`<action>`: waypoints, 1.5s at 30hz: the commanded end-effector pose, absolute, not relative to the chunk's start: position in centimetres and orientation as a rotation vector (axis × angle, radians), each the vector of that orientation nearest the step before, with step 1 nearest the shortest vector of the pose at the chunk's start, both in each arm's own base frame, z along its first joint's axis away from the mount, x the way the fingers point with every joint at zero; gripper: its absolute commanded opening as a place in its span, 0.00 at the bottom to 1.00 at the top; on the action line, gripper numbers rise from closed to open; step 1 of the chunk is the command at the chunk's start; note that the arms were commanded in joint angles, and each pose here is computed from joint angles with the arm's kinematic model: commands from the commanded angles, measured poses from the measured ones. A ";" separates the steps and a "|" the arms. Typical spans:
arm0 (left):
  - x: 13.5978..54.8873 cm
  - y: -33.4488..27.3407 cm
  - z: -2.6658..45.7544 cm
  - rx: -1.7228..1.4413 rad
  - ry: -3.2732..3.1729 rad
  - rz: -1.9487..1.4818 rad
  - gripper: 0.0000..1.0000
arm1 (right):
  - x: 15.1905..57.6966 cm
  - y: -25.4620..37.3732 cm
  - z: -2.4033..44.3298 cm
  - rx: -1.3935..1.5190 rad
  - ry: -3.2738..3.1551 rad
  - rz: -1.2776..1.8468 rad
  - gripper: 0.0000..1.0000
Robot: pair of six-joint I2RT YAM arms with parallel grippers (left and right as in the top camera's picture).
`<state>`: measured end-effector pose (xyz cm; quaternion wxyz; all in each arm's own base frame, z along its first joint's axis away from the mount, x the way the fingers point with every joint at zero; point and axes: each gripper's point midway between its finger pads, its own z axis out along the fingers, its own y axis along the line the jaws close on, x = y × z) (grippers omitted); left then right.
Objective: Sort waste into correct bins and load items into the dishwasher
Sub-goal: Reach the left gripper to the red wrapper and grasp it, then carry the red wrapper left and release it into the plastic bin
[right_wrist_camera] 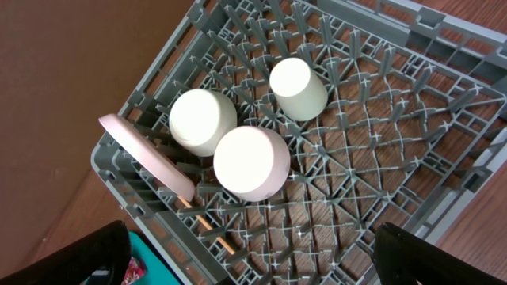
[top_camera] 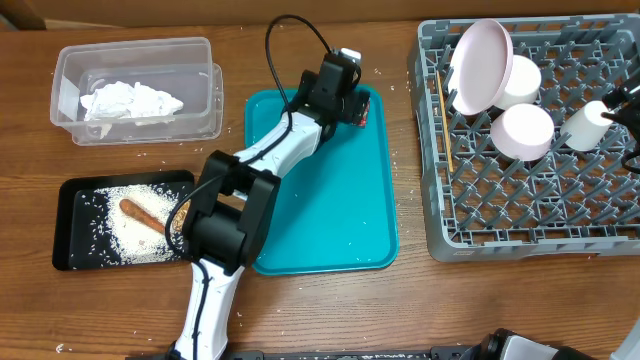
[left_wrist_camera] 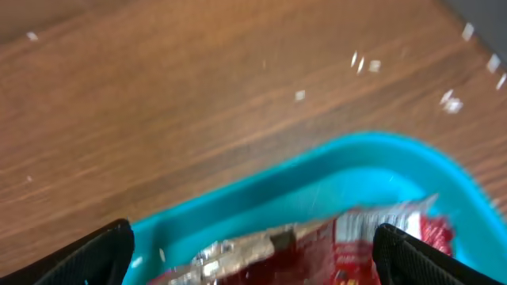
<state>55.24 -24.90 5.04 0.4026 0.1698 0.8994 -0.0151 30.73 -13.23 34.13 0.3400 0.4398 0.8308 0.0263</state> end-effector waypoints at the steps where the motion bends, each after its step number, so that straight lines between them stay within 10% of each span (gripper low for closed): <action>1: 54.8 -24.4 3.6 0.503 2.305 -0.008 0.96 | 30.7 -13.3 34.3 1.150 2.151 0.068 1.00; 16: 49.4 -24.0 -0.4 0.635 2.560 -0.080 0.74 | 30.7 -13.3 34.3 1.150 2.151 0.068 1.00; 24: 48.1 -23.3 1.2 0.651 2.615 -0.052 0.05 | 30.7 -13.3 34.3 1.150 2.152 0.068 1.00; 36: 53.3 -11.6 25.9 -0.134 2.057 0.388 0.04 | 30.7 -13.3 34.3 1.150 2.151 0.068 1.00; 45: 56.0 0.1 25.5 -0.381 2.038 0.399 0.09 | 30.7 -13.3 34.3 1.150 2.151 0.068 1.00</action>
